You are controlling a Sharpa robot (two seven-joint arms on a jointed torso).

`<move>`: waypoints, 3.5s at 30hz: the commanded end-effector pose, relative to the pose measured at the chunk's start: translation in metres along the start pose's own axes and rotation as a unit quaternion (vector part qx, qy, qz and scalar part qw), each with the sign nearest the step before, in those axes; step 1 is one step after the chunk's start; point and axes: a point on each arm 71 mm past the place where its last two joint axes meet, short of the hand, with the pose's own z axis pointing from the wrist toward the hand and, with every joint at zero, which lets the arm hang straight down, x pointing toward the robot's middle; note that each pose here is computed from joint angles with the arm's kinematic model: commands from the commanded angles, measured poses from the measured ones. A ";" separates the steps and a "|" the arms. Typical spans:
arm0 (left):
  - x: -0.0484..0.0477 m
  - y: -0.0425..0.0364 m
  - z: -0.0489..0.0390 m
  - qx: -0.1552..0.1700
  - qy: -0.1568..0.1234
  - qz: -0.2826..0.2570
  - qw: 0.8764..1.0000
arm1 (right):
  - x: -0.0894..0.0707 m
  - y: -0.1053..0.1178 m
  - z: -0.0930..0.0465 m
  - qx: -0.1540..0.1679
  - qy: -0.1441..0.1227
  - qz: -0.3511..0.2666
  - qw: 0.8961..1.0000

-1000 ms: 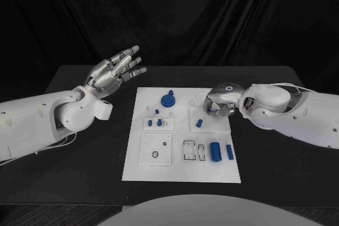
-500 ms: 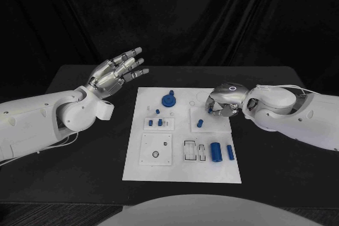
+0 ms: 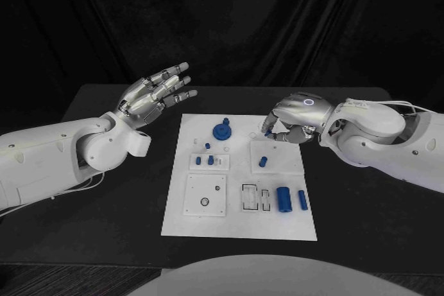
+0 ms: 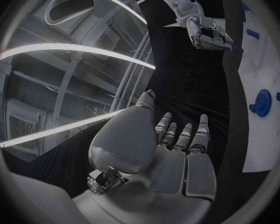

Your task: Assemble the parts on the task board

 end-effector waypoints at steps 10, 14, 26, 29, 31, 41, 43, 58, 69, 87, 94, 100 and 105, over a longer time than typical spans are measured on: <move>0.0007 -0.0054 -0.0008 0.039 0.003 -0.004 0.999 | 0.015 0.064 0.038 -0.067 0.061 0.037 0.995; 0.0017 -0.0040 0.0010 0.036 0.004 -0.004 0.999 | 0.026 0.078 0.053 -0.084 0.072 0.034 0.993; 0.0066 0.0007 0.0079 0.028 0.014 -0.010 0.999 | 0.049 0.106 0.076 -0.115 0.086 0.042 0.989; 0.0072 0.0013 0.0087 0.027 0.016 -0.011 0.999 | 0.051 0.108 0.076 -0.117 0.087 0.044 0.988; 0.0077 0.0019 0.0092 0.026 0.017 -0.012 0.999 | 0.052 0.109 0.077 -0.118 0.088 0.045 0.988; 0.0109 0.0056 0.0108 0.020 0.025 -0.018 0.999 | 0.057 0.112 0.075 -0.120 0.095 0.050 0.987; 0.0110 0.0062 0.0107 0.019 0.025 -0.019 0.999 | 0.059 0.112 0.074 -0.119 0.098 0.051 0.987; 0.0116 0.0088 0.0109 0.014 0.028 -0.022 0.999 | 0.066 0.112 0.071 -0.115 0.109 0.055 0.986; 0.0114 0.0100 0.0106 0.010 0.029 -0.024 0.999 | 0.072 0.115 0.070 -0.117 0.110 0.062 0.985; 0.0119 0.0127 0.0120 0.004 0.033 -0.027 0.999 | 0.076 0.116 0.067 -0.119 0.113 0.066 0.984; 0.0122 0.0137 0.0124 0.002 0.035 -0.028 0.999 | 0.077 0.116 0.067 -0.119 0.114 0.067 0.984; 0.0121 0.0142 0.0123 0.000 0.036 -0.029 0.999 | 0.078 0.116 0.068 -0.117 0.113 0.067 0.984; 0.0118 0.0146 0.0121 -0.003 0.037 -0.030 0.999 | 0.079 0.116 0.068 -0.117 0.111 0.068 0.985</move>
